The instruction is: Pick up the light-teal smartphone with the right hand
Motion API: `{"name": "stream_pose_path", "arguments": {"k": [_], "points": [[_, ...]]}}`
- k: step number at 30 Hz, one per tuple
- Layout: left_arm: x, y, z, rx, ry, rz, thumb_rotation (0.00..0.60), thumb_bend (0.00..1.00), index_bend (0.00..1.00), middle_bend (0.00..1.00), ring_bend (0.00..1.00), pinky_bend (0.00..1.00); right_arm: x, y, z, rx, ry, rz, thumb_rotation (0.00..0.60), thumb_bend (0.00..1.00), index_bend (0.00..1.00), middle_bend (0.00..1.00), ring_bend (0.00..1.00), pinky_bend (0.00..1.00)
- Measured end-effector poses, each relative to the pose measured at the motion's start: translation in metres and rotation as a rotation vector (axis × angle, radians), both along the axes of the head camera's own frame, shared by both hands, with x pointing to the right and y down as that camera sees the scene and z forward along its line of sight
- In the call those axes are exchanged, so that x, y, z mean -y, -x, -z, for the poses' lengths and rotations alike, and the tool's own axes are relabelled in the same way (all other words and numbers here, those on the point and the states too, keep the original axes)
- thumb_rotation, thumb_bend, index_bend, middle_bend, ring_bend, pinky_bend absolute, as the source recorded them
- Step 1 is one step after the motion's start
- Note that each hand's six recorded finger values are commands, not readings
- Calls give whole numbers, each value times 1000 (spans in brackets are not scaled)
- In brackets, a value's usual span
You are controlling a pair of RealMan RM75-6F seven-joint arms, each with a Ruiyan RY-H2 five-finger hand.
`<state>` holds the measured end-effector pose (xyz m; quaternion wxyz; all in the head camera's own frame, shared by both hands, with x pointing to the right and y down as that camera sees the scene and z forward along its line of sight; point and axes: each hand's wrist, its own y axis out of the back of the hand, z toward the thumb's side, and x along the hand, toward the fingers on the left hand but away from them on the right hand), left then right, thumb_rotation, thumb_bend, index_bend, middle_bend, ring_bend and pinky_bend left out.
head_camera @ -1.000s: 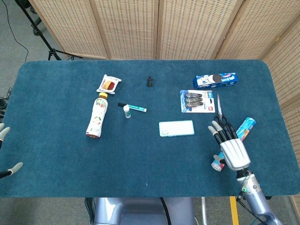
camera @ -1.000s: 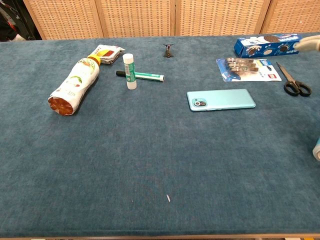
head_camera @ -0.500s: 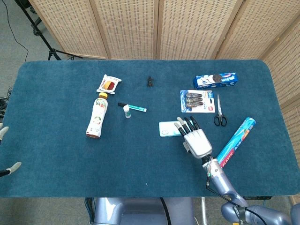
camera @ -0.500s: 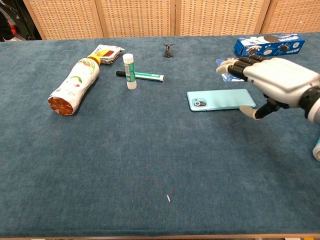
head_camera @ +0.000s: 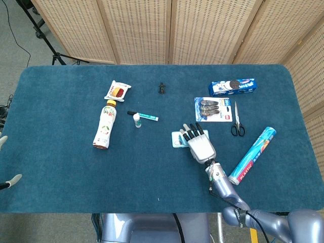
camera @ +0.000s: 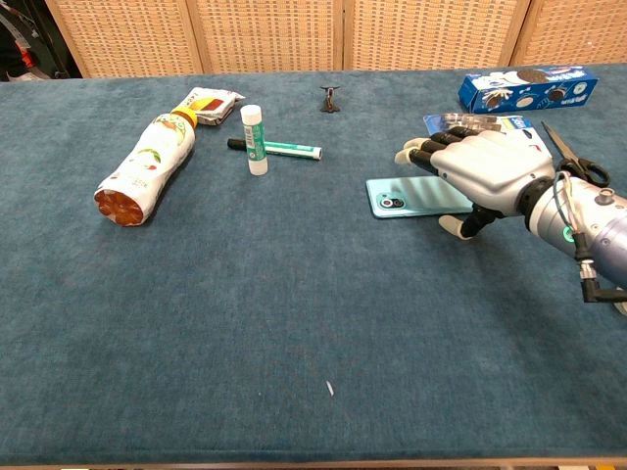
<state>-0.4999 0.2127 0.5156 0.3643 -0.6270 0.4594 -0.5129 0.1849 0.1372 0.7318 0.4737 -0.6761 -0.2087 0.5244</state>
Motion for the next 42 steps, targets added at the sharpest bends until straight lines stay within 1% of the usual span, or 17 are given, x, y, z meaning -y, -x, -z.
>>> {"name": "stream_pose_path", "arguments": {"k": [12,14,15,17,19,22,23,25,31,33,36,38,39,41,42], "points": [[0,-1,-2,4,5,0,600,0,0,0,0,0,7,-2,-8,-44,16,16,600,439,74,17,0,6],[0,0,-2,4,6,1,600,0,0,0,0,0,8,-3,-11,-57,23,12,600,442,88,26,0,6],[0,0,-2,4,6,1,600,0,0,0,0,0,9,-4,-12,-62,25,9,600,454,110,49,0,6],[1,0,-2,4,6,2,600,0,0,0,0,0,11,-5,-14,-69,25,0,600,506,174,126,27,22],[1,0,-2,4,5,4,600,0,0,0,0,0,13,-5,-13,-65,13,-4,600,590,272,236,114,71],[1,0,-2,5,6,4,600,0,0,0,0,0,15,-4,-11,-36,-9,-11,600,695,368,357,236,143],[1,0,-3,6,8,3,600,0,0,0,0,0,16,-4,-10,-20,-17,-15,600,717,382,378,256,158],[1,0,-3,8,10,3,600,0,0,0,0,0,17,-4,-9,4,-28,-20,600,764,398,400,274,177],[1,0,-4,10,12,4,600,0,0,0,0,0,23,-4,-9,44,-48,-30,600,775,404,422,309,184],[1,0,-5,14,14,4,600,0,0,0,0,0,30,-3,-9,54,-43,-49,600,780,404,429,319,185],[1,-1,-7,15,22,2,600,0,0,0,0,0,40,-1,-11,51,-23,-75,600,820,424,450,343,185],[1,-1,-7,17,24,2,600,0,0,0,0,0,48,-1,-13,30,-2,-93,600,811,437,447,361,185],[1,-1,-7,18,24,2,600,0,0,0,0,0,52,-1,-14,18,4,-102,600,779,428,411,350,185],[2,0,-7,19,23,6,600,0,0,0,0,0,64,-1,-15,-14,13,-124,600,648,364,284,255,185],[2,0,-7,19,22,8,600,0,0,0,0,0,69,-2,-16,-28,16,-134,600,540,302,192,169,185]]}}
